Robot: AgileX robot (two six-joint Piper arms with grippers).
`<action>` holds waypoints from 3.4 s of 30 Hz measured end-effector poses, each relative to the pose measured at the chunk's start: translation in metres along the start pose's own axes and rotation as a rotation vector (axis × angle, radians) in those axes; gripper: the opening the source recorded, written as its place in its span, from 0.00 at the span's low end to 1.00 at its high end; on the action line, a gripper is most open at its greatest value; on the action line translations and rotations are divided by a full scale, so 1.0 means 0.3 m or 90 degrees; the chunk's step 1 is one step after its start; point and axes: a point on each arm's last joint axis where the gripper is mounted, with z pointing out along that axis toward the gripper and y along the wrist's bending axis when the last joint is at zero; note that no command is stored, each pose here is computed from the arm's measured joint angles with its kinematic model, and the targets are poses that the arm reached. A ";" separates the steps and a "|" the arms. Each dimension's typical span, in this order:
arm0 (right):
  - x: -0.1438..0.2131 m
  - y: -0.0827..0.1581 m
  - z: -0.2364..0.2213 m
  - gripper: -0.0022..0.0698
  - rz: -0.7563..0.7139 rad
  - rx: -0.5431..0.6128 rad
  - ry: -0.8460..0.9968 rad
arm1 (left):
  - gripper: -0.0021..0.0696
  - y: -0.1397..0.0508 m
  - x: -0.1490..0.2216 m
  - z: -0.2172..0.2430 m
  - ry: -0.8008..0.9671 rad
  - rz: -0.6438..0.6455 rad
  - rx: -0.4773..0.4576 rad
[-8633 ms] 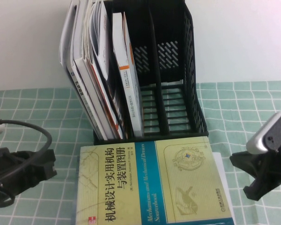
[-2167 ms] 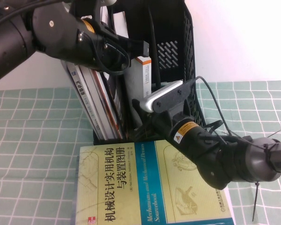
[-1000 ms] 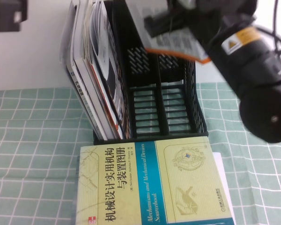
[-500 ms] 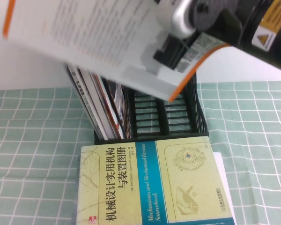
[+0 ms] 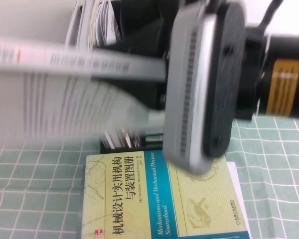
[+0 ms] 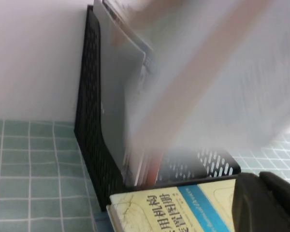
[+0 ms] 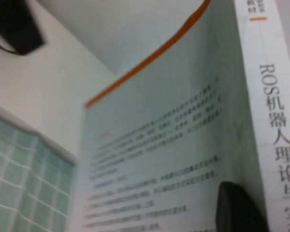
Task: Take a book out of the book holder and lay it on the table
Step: Place the picked book on the book
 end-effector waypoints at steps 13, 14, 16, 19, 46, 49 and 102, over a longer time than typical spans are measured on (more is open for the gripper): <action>-0.025 0.043 -0.032 0.26 -0.006 -0.050 -0.023 | 0.03 0.008 -0.011 -0.009 -0.032 0.039 -0.014; -0.015 0.048 -0.033 0.26 -0.007 -0.046 -0.013 | 0.03 0.009 -0.012 -0.009 -0.033 0.043 -0.017; 0.011 0.067 -0.031 0.26 -0.006 -0.044 0.013 | 0.03 0.011 -0.014 -0.009 -0.038 0.052 -0.021; 0.059 0.109 -0.028 0.26 -0.005 -0.048 0.055 | 0.03 0.016 -0.017 -0.009 -0.043 0.070 -0.031; 0.330 0.248 0.065 0.26 -0.059 -0.059 0.295 | 0.03 0.021 -0.020 -0.010 -0.049 0.095 -0.044; 0.341 0.248 0.067 0.26 -0.077 -0.059 0.307 | 0.03 0.021 -0.020 -0.010 -0.049 0.095 -0.044; 0.380 0.235 0.138 0.26 -0.078 -0.063 0.314 | 0.03 0.027 0.006 0.014 -0.055 0.100 -0.034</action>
